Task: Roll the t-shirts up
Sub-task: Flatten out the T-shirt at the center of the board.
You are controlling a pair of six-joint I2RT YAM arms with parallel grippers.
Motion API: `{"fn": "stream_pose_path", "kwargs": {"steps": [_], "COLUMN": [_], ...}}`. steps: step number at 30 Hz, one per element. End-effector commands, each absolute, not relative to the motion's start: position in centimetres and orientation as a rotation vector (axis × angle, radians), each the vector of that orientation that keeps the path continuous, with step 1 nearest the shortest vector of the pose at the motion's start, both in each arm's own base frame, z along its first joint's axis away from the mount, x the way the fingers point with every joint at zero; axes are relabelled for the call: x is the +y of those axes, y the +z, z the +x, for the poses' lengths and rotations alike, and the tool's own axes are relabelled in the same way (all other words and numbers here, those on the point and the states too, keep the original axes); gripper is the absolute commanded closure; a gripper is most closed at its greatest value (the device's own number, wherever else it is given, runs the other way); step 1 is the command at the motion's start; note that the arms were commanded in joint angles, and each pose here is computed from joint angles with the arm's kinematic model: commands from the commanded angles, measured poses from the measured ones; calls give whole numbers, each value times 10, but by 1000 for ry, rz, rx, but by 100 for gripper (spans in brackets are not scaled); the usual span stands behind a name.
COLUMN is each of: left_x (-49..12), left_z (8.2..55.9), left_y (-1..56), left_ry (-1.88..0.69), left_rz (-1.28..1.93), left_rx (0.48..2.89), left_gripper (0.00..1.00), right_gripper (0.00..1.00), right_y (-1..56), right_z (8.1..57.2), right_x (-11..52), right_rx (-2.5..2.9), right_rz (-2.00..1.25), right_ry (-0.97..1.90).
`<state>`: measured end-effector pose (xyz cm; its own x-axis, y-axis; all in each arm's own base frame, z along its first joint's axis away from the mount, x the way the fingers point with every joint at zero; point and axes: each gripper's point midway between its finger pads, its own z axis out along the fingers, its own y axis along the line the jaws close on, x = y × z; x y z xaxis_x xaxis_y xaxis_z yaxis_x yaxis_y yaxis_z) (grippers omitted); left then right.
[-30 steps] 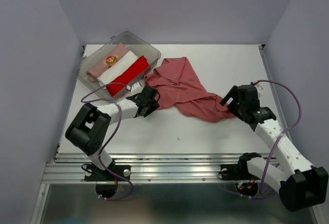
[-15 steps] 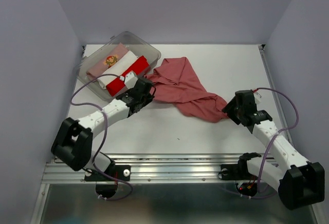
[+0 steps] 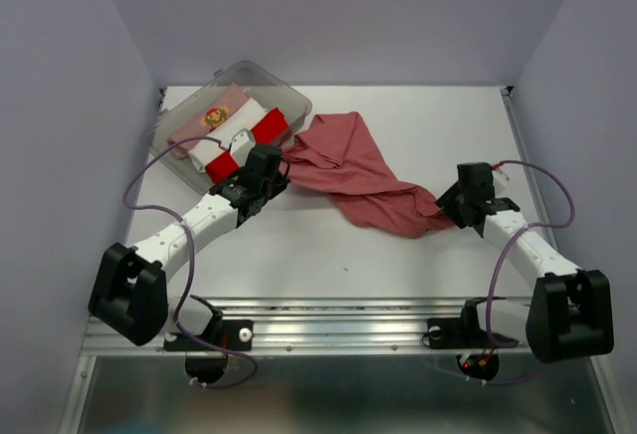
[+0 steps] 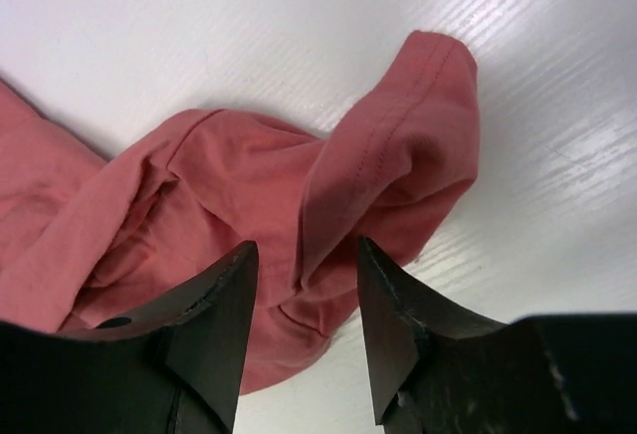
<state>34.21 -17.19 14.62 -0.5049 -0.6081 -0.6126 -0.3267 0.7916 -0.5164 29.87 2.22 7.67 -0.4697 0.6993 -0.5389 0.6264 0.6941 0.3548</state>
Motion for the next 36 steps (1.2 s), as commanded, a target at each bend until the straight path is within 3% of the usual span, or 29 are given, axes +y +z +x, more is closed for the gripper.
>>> {"fn": "stream_pose_path", "kwargs": {"steps": [1, 5, 6, 8, 9, 16, 21, 25, 26, 27, 30, 33, 36], "left_x": [-175, -175, -173, -172, -172, -191, -218, -244, -246, -251, -242, -225, -216], "left_z": [353, 355, 354, 359, 360, 389, 428, 467, 475, 489, 486, 474, 458], "left_y": [170, 176, 176, 186, 188, 229, 281, 339, 398, 391, 447, 468, 451], "left_ry": [-453, -450, -438, -447, -444, -487, -544, -634, -674, -652, -662, -679, -693], "left_rz": [-666, -658, -655, -651, -629, -511, -391, -260, -242, -237, -216, -202, -190], "left_rx": [2089, 2082, 2089, 2076, 2080, 2053, 1987, 1941, 1831, 1854, 1749, 1679, 1683], "left_gripper": [100, 100, 100, 100, 100, 100, 100, 100, 100, 100, 100, 100, 100], "right_gripper": [53, 65, 77, 88, 99, 99, 99, 99, 99, 99, 99, 99, 99], "right_y": [89, 79, 81, 87, 96, 172, 306, 406, 424, 443, 496, 479, 431], "right_z": [328, 336, 338, 345, 356, 416, 459, 462, 460, 456, 427, 399, 359], "right_x": [16, 15, 14, 7, -2, -47, -67, -87, -86, -85, -84, -84, -79], "right_rx": [2119, 2142, 2131, 2094, 2067, 1876, 1617, 1400, 1370, 1337, 1249, 1288, 1363], "right_rz": [1001, 1024, 1026, 1037, 1053, 1099, 999, 947, 927, 903, 814, 815, 855], "right_ry": [150, 138, 136, 134, 136, 228, 334, 363, 376, 379, 367, 301, 264]}}
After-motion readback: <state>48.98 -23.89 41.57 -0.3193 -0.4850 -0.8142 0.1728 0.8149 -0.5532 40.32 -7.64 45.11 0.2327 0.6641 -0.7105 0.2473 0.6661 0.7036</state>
